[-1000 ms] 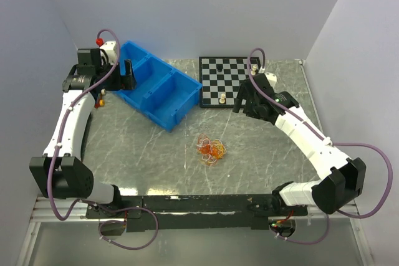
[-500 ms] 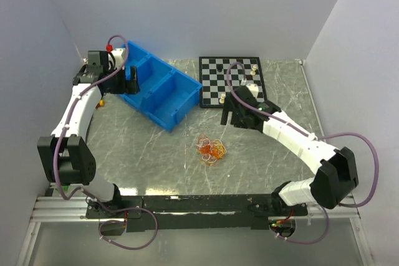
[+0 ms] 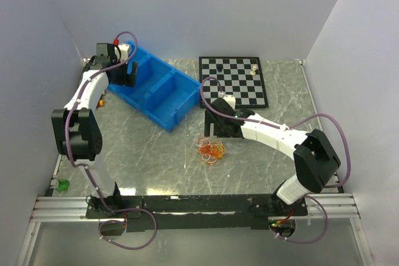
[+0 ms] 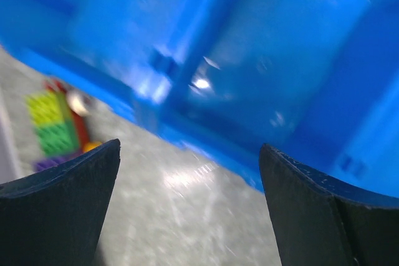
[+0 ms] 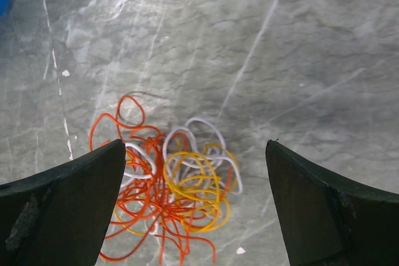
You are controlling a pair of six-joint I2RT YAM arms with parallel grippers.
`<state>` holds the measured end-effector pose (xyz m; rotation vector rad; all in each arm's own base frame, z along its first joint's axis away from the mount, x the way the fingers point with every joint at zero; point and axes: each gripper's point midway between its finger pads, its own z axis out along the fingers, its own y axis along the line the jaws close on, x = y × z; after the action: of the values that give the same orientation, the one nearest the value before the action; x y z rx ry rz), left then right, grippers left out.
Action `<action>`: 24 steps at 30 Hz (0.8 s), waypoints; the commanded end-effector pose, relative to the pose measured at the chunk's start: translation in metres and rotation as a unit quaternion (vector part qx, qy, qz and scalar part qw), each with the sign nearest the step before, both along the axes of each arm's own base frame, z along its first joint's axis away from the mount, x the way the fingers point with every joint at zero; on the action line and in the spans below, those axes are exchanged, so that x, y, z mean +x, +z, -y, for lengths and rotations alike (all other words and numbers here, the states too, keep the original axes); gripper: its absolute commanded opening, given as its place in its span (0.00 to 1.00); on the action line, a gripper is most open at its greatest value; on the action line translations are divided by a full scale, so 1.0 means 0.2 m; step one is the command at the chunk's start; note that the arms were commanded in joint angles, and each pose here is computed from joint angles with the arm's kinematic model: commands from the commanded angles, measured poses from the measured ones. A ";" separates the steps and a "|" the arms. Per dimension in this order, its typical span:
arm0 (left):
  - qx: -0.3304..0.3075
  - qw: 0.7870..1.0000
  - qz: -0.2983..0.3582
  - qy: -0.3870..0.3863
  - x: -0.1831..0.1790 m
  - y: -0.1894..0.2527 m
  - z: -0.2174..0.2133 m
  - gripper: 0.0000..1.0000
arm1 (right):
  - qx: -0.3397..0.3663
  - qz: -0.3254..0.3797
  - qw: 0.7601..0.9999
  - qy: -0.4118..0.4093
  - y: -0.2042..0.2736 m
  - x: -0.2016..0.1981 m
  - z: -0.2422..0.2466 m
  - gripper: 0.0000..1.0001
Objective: Untangle the cables
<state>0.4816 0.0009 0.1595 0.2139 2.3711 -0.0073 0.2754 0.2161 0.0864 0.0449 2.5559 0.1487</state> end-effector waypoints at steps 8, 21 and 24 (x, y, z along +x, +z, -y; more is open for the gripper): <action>0.096 0.988 0.087 -0.079 0.34 0.07 -0.08 0.97 | 0.004 -0.019 0.999 0.027 -0.15 -0.08 -0.19 1.00; 0.089 0.986 0.061 -0.127 0.40 -0.08 -0.02 0.53 | 0.052 -0.046 0.987 0.142 -0.14 -0.51 -0.52 0.89; 0.089 0.986 0.051 -0.132 0.37 -0.12 -0.01 0.25 | 0.070 -0.047 0.979 0.186 -0.09 -0.62 -0.61 0.85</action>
<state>0.5541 0.0117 0.1148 0.5608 2.2910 0.1052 0.1726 0.3066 0.0381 -0.3214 2.6593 0.2935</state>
